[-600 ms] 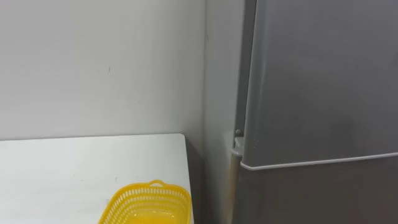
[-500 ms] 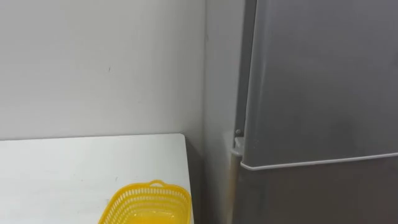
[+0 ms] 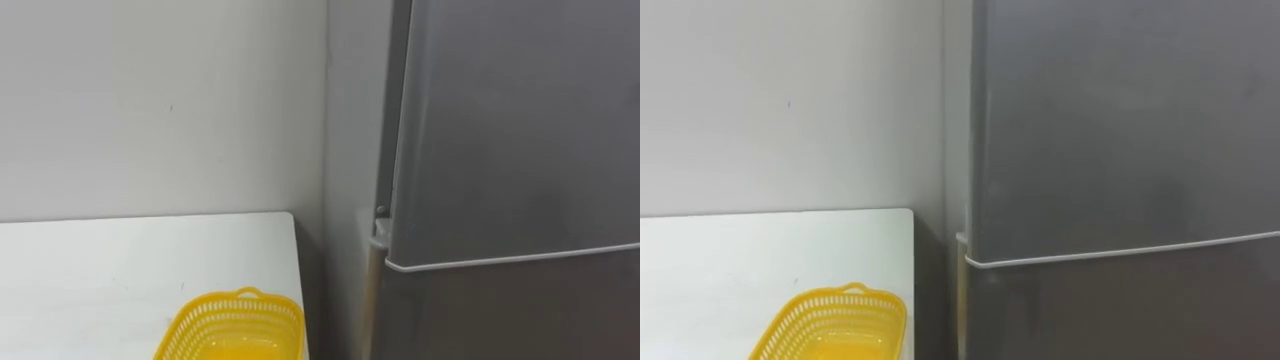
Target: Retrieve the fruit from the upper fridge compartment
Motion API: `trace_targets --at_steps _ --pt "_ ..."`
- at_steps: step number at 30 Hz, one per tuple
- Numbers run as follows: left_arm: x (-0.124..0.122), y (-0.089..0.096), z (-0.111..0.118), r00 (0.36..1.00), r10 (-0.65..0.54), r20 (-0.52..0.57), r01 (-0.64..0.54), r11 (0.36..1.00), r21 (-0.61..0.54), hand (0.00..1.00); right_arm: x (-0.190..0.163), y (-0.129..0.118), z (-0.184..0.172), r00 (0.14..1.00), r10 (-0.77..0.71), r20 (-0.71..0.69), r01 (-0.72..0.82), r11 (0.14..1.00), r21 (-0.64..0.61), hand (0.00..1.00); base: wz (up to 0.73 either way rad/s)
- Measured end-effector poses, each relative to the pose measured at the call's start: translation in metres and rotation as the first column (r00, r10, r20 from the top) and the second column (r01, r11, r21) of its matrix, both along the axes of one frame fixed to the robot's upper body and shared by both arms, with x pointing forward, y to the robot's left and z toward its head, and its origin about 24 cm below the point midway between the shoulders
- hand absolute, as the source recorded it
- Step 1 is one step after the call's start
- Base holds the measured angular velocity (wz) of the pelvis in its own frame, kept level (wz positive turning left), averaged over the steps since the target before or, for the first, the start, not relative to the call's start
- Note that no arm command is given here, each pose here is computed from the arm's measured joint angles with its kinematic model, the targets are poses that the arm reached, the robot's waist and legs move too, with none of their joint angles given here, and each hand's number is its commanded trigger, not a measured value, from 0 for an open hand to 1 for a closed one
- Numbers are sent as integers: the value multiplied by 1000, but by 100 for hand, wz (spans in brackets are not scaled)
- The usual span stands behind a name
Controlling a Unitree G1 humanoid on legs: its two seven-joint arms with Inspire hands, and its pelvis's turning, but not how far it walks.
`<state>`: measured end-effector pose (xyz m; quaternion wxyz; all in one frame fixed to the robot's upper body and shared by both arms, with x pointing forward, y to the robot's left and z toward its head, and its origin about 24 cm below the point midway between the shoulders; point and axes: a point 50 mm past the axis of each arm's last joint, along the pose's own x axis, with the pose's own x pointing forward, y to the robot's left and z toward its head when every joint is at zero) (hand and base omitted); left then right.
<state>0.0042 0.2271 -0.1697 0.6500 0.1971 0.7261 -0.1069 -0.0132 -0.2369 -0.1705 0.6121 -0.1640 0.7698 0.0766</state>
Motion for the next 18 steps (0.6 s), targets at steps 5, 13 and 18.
trace_targets --at_steps 5,13,18 --pt "1 0 0 1000 9 1 -9 1000 3 0 1 0 0 1000 -10 7 10 1000 -1 0 0" --pt "-2 -2 -2 975 216 43 -217 976 3 0 4 1 -1 999 -28 22 28 999 -18 0 0" --pt "-19 1 -2 880 470 66 -472 881 17 0 7 0 -1 999 -33 35 33 999 -19 0 2"
